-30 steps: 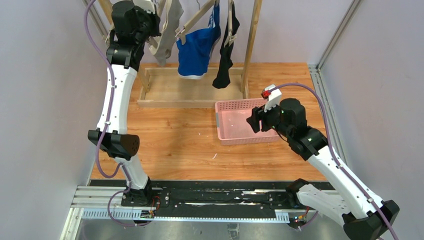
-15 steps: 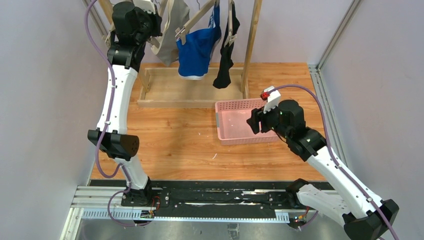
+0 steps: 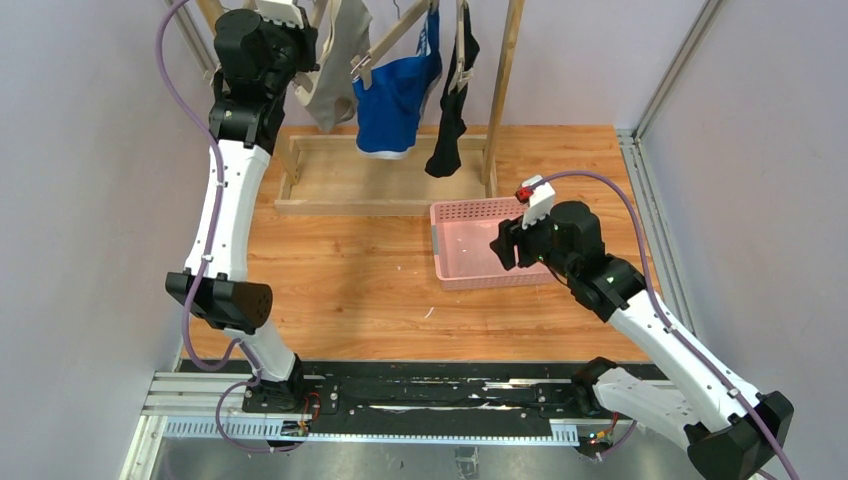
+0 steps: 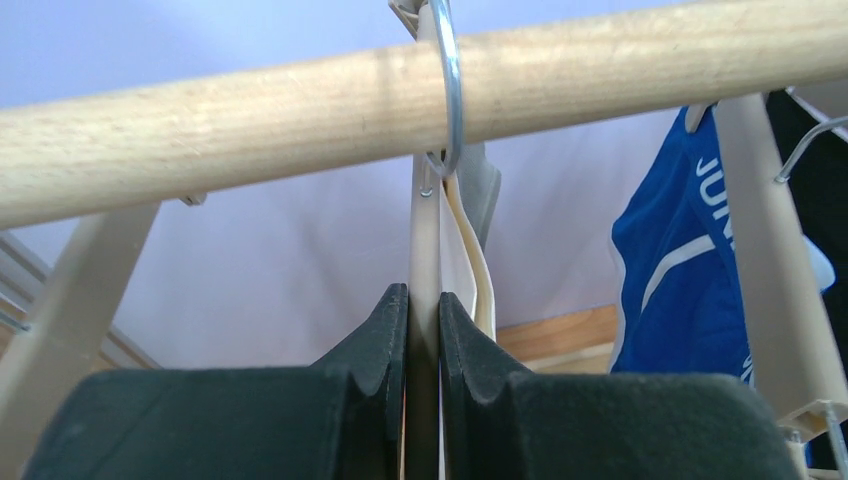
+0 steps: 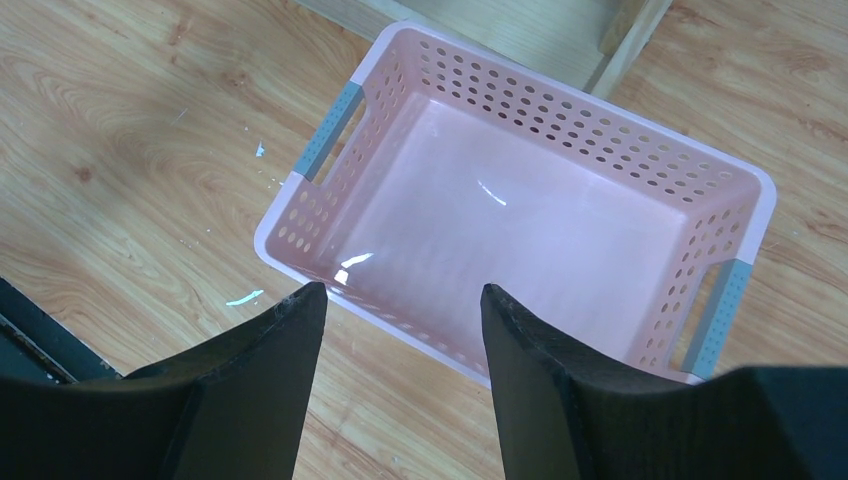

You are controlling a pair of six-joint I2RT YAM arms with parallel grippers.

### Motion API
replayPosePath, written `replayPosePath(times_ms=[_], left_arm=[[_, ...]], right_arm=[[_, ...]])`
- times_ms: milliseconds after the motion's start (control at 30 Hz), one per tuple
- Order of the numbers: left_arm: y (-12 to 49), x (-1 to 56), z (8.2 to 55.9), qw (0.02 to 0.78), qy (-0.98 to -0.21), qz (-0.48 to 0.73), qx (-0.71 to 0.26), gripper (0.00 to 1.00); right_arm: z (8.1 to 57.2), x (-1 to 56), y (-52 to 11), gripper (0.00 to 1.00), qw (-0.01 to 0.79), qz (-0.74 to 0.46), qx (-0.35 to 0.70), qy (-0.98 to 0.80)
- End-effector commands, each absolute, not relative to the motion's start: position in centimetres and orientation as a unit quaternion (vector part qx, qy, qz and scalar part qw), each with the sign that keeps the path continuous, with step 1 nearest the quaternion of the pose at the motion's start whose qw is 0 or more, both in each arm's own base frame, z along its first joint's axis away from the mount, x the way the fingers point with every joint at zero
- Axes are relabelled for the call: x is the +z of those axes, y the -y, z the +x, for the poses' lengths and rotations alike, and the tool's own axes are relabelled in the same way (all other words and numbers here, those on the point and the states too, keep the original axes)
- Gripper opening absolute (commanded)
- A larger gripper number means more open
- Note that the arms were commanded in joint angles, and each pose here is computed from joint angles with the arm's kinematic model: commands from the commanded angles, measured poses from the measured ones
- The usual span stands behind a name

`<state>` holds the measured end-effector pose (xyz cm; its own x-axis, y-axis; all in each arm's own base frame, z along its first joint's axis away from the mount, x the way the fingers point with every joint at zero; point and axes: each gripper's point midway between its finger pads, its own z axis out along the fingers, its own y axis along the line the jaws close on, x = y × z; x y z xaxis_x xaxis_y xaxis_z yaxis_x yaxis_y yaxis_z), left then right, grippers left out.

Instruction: Remove the underwear clipped to the hanger

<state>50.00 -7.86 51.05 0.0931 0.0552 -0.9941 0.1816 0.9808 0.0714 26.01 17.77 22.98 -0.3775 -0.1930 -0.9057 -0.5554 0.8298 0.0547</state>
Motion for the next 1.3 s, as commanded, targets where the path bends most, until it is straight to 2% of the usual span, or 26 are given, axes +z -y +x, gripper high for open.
replayPosePath(times_ms=[0, 300, 600, 933, 1267], left_arm=[[7.5, 57.3, 47.4, 0.794, -0.6, 0.082, -0.052, 0.0], [7.4, 58.0, 46.4, 0.794, -0.6, 0.074, -0.059, 0.0], [6.6, 53.5, 43.7, 0.753, -0.65, 0.099, -0.028, 0.0], [6.0, 44.6, 41.9, 0.675, -0.728, 0.124, -0.008, 0.0], [5.8, 34.1, 32.7, 0.552, -0.828, 0.09, -0.03, 0.0]], right_arm=[[26.2, 22.8, -18.1, 0.6, 0.517, -0.229, 0.179, -0.805], [26.0, 22.1, -17.9, 0.6, 0.511, -0.23, 0.173, -0.81], [26.2, 22.2, -17.9, 0.6, 0.515, -0.227, 0.174, -0.808], [26.5, 22.9, -18.0, 0.6, 0.527, -0.218, 0.176, -0.802], [29.2, 24.5, -18.7, 0.63, 0.544, -0.207, 0.156, -0.798]])
